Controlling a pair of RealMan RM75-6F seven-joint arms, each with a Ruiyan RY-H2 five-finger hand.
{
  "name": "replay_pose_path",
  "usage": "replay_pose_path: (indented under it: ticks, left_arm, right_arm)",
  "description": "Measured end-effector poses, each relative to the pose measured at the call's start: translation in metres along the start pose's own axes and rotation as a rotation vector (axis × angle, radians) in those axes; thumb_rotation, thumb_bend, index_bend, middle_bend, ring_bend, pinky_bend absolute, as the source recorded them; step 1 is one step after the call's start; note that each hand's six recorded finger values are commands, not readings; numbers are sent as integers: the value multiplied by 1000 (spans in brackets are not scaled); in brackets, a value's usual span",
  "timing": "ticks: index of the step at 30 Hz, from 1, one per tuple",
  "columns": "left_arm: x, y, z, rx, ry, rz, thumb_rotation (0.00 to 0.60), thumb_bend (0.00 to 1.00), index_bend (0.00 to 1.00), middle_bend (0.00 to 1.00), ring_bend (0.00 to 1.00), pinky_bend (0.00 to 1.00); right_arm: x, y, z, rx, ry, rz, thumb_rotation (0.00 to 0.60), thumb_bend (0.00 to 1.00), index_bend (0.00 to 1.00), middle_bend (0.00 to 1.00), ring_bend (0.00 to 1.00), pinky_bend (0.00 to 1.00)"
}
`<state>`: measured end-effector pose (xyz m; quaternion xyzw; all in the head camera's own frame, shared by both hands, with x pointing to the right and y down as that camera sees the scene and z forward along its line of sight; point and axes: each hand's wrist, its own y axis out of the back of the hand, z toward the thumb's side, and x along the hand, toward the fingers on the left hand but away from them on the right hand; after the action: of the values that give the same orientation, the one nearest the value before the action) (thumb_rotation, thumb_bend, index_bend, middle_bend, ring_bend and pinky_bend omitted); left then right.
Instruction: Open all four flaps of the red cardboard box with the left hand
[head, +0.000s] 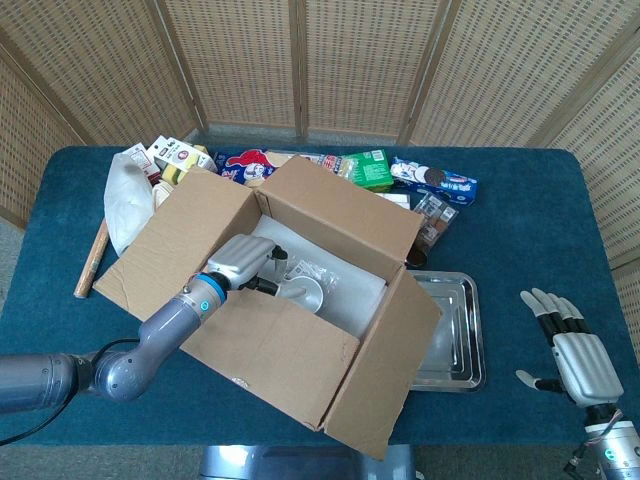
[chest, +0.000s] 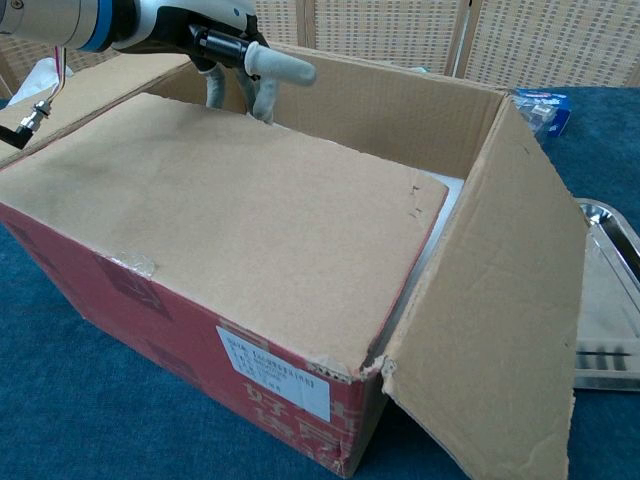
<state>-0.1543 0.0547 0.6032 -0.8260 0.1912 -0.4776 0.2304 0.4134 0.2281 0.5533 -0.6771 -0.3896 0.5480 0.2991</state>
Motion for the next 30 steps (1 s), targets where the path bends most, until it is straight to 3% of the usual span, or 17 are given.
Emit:
replay_pose_path:
  ticks: [10, 16, 24, 30]
  left_arm:
    - [-2, -6, -3, 32, 10, -29, 206, 0, 593, 471, 319, 534]
    - [-4, -8, -3, 17, -1, -38, 212, 0, 594, 482, 325, 549]
    - [-15, -15, -1, -9, -9, -109, 207, 0, 595, 486, 329, 546]
    - [-24, -7, -2, -42, -16, -126, 208, 0, 596, 487, 331, 545]
  right_arm:
    - [0, 0, 1, -2, 2, -1, 600, 0, 0, 0, 0, 0]
    - [0, 0, 1, 0, 5, -3, 600, 0, 0, 0, 0, 0]
    - [2, 0, 3, 5, 11, -4, 600, 0, 0, 0, 0, 0]
    - [3, -1, 5, 8, 16, -3, 600, 0, 0, 0, 0, 0]
